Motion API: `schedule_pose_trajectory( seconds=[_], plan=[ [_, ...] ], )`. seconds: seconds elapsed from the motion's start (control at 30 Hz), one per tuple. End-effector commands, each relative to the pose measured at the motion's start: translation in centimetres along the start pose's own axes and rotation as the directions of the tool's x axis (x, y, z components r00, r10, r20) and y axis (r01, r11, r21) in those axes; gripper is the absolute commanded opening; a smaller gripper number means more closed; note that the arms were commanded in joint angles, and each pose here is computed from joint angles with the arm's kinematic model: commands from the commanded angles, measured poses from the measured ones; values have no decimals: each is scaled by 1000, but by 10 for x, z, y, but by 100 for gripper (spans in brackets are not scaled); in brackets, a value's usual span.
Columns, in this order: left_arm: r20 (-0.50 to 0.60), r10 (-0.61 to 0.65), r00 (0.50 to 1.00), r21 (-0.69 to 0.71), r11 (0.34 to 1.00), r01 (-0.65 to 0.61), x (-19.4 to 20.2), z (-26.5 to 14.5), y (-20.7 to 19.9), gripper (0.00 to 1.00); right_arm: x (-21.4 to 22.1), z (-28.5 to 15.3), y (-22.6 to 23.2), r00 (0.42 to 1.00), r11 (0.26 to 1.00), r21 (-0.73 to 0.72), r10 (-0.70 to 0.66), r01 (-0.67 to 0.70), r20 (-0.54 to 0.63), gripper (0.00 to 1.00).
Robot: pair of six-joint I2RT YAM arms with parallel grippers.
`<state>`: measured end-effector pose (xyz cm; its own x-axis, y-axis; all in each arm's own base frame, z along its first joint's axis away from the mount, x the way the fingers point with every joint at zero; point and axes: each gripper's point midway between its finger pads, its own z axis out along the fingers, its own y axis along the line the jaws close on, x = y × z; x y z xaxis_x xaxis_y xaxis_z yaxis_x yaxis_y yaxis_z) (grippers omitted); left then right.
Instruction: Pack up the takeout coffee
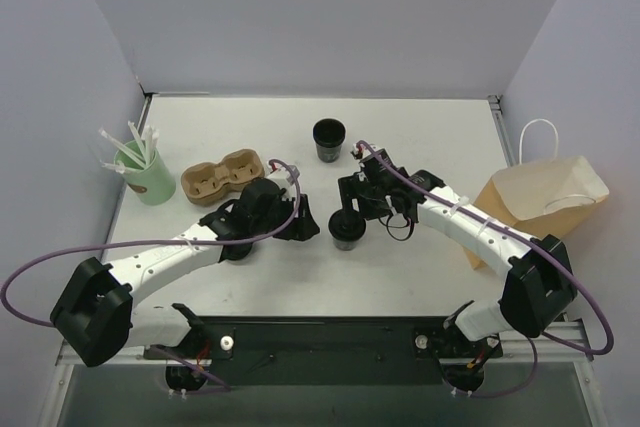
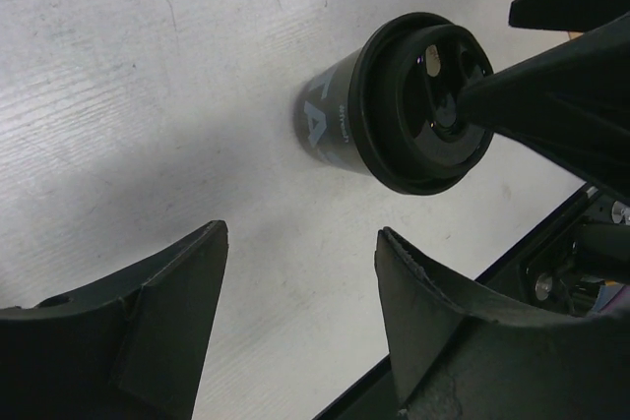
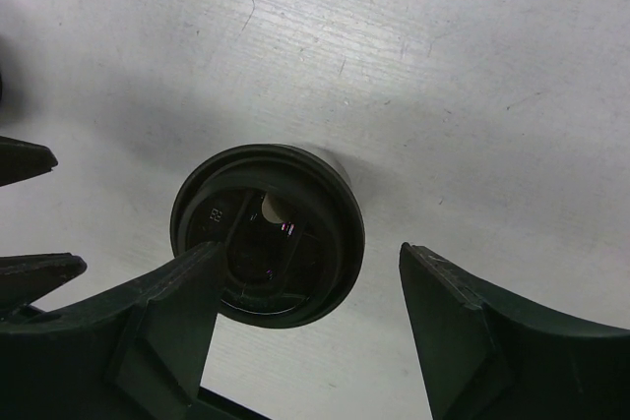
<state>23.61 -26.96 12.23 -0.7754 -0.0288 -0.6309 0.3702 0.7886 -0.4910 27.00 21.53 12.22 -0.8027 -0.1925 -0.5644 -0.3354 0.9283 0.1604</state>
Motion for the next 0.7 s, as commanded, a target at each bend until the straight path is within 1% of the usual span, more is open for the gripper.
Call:
schedule_pose_trajectory(
  seconds=[0.0, 0.13, 0.2, 0.47, 0.67],
  plan=[
    [83, -45, 996, 111, 993, 36, -23, 12, -25, 71, 1, 1, 6, 1000, 1000, -17, -15, 14, -16, 72],
    [85, -79, 993, 147, 987, 66, -25, 21, -32, 69, 11, 8, 4, 999, 1000, -10, -15, 15, -33, 72],
    [92, -88, 992, 170, 983, 72, -28, 24, -37, 67, 16, 11, 2, 999, 1000, -10, -14, 14, -43, 70],
    [52, -126, 991, 199, 973, 114, -14, 43, -36, 63, 24, 18, 2, 998, 1000, -15, -2, 2, -58, 62],
    [33, -130, 991, 200, 972, 121, -5, 51, -35, 58, 32, 24, -1, 998, 1000, -9, 11, -11, -68, 59]
  ],
)
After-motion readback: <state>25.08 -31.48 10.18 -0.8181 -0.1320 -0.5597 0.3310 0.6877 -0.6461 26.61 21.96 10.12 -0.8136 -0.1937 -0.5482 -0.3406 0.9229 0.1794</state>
